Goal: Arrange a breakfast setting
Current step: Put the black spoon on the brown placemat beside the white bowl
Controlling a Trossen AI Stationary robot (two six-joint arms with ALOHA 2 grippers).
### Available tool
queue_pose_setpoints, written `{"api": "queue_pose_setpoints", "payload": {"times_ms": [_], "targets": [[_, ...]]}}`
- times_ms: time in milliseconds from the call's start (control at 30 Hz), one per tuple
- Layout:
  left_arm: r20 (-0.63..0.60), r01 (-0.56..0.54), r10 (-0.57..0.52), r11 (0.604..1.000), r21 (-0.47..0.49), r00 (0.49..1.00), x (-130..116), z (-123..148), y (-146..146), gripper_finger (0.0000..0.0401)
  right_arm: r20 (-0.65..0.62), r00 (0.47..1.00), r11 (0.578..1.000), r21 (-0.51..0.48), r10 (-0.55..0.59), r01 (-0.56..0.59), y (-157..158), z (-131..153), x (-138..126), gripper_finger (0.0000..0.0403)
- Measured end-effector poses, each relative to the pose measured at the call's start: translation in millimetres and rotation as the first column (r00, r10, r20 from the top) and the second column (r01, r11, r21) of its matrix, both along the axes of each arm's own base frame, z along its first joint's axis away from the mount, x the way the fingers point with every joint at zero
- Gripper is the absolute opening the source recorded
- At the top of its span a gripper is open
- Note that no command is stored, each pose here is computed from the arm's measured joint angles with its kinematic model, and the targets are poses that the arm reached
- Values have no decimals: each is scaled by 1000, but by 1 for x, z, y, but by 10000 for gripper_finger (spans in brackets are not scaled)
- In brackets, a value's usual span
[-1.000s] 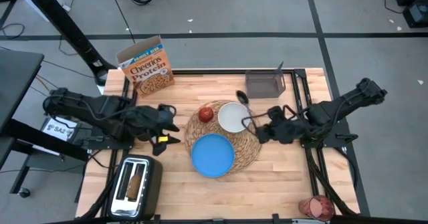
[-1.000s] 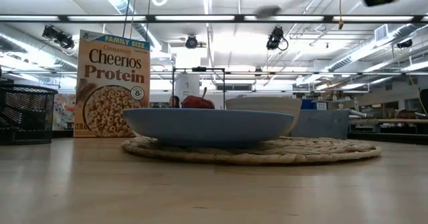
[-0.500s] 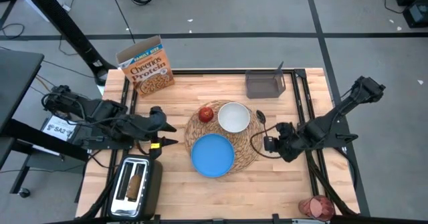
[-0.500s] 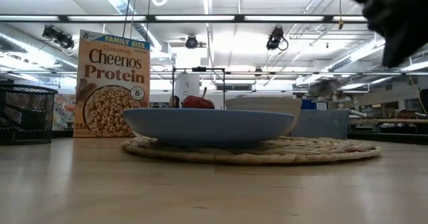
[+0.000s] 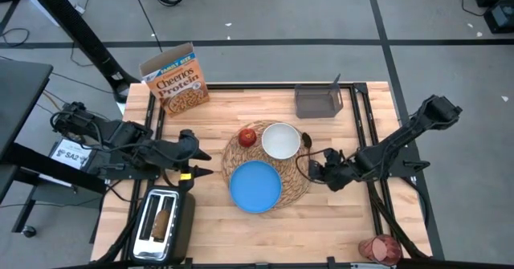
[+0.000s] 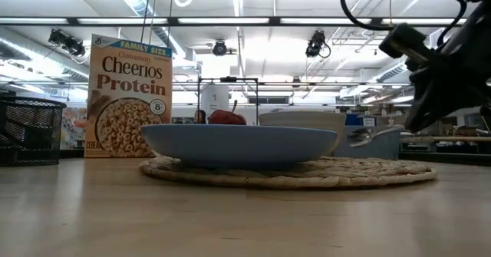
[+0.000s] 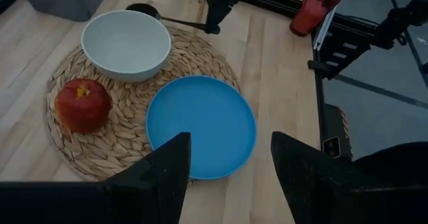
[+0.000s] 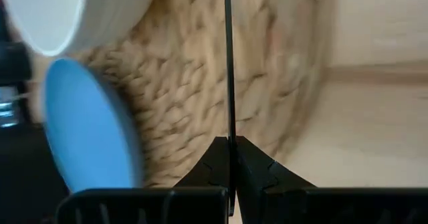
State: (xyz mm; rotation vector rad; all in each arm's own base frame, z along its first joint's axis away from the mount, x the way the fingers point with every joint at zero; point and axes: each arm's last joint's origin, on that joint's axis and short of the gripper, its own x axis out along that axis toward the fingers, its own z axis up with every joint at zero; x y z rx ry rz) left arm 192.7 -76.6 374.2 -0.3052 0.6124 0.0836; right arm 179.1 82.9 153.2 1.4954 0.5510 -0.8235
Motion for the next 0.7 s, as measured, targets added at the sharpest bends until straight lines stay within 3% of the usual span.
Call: {"api": "queue_pose_setpoints", "payload": {"times_ms": [133, 500, 700], "targets": [[2, -8, 8, 1000, 5, 1000, 0, 0, 0, 213, 58, 998, 1000, 9, -19, 19, 0, -6, 3, 9], [17, -46, 46, 998, 30, 999, 0, 1, 2, 213, 56, 998, 1000, -11, -20, 20, 1, -26, 21, 10], [17, -49, 49, 998, 26, 999, 0, 1, 2, 213, 13, 1000, 1000, 1, -26, 26, 3, -39, 24, 34]]}}
